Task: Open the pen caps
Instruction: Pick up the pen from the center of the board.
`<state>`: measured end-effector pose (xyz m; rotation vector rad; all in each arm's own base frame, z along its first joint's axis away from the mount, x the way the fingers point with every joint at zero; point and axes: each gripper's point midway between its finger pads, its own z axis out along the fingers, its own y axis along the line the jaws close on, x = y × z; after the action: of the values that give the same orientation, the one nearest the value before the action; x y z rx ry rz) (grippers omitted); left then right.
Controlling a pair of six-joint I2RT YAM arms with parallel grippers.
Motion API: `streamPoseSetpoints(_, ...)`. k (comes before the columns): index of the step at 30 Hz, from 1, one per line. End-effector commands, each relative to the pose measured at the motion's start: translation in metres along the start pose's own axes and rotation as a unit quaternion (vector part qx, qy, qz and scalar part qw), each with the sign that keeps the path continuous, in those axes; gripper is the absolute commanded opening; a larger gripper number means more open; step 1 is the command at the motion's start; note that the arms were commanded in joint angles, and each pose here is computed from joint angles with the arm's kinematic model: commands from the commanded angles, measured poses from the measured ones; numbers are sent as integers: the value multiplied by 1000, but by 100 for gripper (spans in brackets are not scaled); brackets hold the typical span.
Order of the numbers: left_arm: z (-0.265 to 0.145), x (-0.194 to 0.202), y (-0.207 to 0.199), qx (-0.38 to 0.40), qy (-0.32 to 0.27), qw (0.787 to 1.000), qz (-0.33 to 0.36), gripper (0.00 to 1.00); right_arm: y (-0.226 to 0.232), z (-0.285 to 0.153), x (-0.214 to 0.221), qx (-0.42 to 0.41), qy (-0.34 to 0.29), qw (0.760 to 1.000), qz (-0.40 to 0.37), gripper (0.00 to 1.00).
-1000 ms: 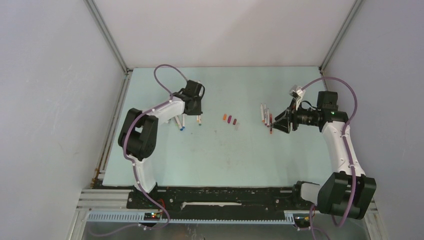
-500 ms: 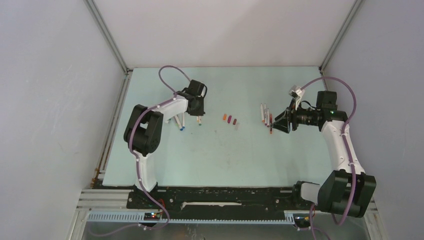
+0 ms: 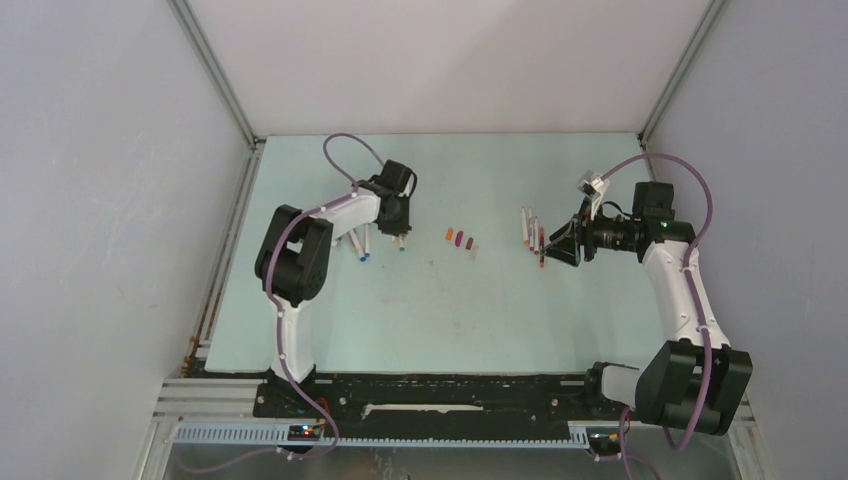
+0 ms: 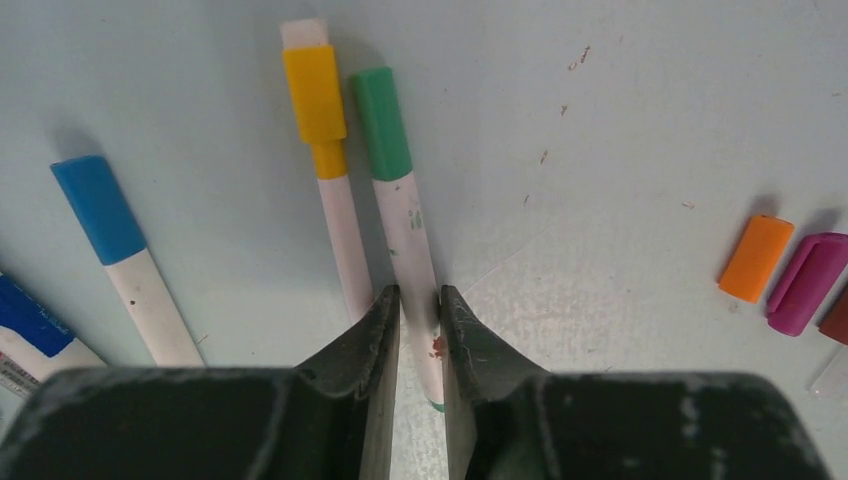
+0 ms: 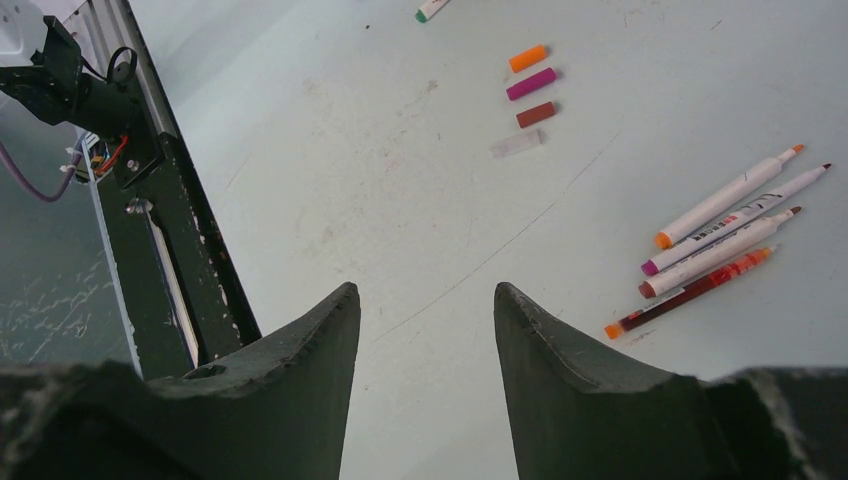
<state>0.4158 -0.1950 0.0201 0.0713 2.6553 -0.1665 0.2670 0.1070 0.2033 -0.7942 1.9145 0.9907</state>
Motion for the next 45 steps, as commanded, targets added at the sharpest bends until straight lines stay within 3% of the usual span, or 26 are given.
streamPoseSetpoints(1,-2,-9,2,-7,4,1000,5,20,0,-2,-4,0,-7,1000,-16,54)
streamPoseSetpoints(4,-2,-6,1,-4,7,1000,5,12,-1,-3,-4,1,-9,1000,-11,54)
streamPoseSetpoints(12,-16,-10,3,-4,-11,1000,11,0,-1,-4,-5,-4,-16,1000,-4,54)
streamPoseSetpoints(19,-65,-19,-3,29,-83,996,-1,0,6,-2,-6,-15,-16,1000,-8,54)
streamPoseSetpoints(24,-107,-22,-19,97,-150,984,-17,0,13,0,-7,-31,-19,999,-15,54)
streamPoseSetpoints(29,-150,-14,-41,187,-214,959,-26,0,26,0,-10,-57,-30,998,-26,54)
streamPoseSetpoints(33,-197,-14,-66,282,-285,915,-35,0,38,2,-11,-85,-45,995,-29,54)
streamPoseSetpoints(41,-250,6,-128,427,-329,841,-51,0,66,2,-17,-147,-104,983,-42,62)
streamPoseSetpoints(45,-278,3,-161,470,-349,809,-50,0,75,4,-20,-175,-108,979,-8,64)
